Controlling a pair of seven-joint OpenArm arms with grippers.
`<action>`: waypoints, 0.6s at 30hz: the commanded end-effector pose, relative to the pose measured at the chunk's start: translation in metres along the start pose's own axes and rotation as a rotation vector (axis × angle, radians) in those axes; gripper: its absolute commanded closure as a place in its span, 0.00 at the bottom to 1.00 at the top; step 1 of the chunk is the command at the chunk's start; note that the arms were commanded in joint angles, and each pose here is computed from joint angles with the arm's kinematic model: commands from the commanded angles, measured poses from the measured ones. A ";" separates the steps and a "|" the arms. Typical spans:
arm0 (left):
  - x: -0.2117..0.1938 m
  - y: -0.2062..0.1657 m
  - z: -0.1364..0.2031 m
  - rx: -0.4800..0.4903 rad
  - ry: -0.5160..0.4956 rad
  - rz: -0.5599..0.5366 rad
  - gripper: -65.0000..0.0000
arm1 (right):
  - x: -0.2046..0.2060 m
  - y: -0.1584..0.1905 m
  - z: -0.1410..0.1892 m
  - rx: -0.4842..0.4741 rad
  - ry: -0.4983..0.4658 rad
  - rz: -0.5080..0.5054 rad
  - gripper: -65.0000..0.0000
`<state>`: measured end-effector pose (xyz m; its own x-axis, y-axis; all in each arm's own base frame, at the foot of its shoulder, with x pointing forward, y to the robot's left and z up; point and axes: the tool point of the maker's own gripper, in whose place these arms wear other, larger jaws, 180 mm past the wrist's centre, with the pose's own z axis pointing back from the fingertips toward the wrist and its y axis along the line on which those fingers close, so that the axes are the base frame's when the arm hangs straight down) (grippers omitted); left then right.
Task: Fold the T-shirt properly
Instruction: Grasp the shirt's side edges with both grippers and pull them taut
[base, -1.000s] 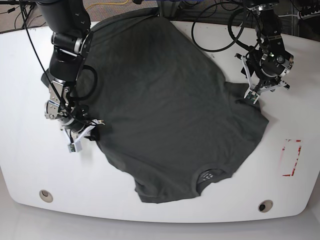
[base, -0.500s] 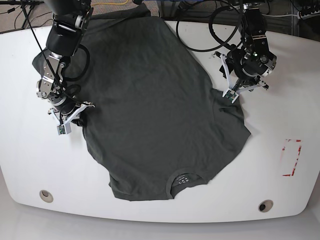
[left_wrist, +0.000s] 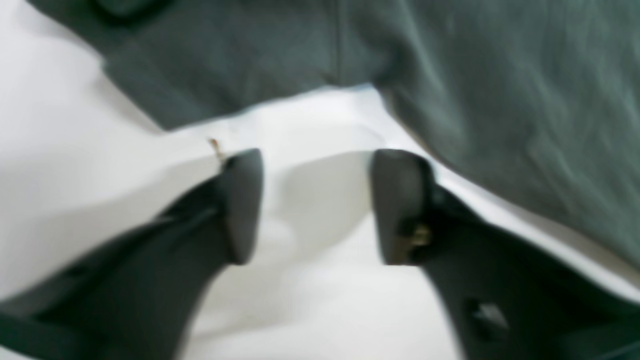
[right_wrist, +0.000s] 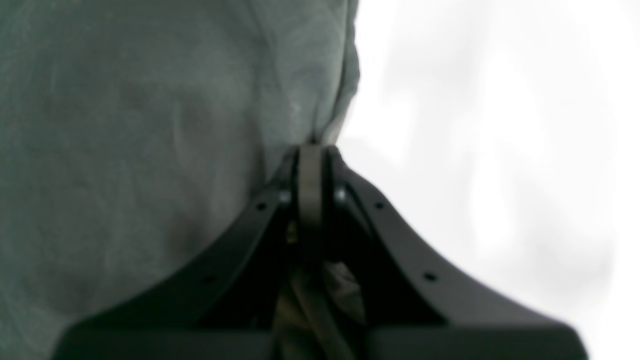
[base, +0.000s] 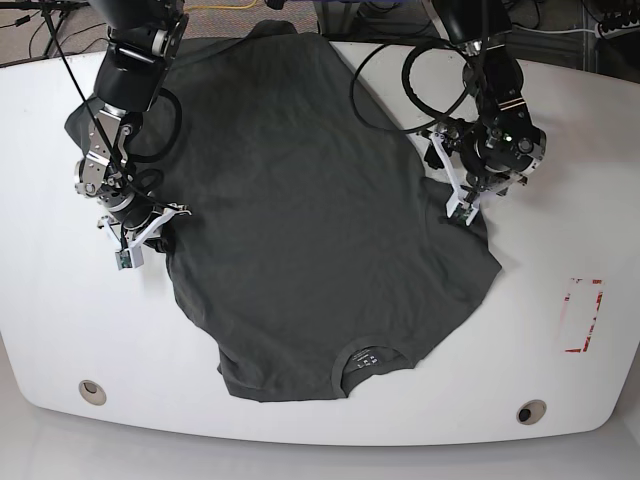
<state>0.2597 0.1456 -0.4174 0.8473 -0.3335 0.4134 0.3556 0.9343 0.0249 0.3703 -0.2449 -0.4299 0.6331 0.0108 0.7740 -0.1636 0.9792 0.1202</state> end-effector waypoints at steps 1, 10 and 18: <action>0.011 0.008 0.002 0.015 -0.033 0.019 0.32 | -0.007 -0.003 0.000 -0.010 0.058 0.030 1.00; 0.023 0.009 -0.003 -0.019 -0.054 0.047 0.21 | -0.001 -0.003 -0.001 -0.008 0.048 0.027 1.00; 0.027 -0.017 -0.022 -0.170 -0.075 0.102 0.21 | 0.000 -0.003 -0.001 -0.008 0.046 0.027 1.00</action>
<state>0.2912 0.1224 -0.4190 0.8344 -0.2186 0.5060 0.3327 0.9317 -0.1460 0.3728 -0.2437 -0.4290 0.6362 0.0116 0.7715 -0.1654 0.9787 0.1216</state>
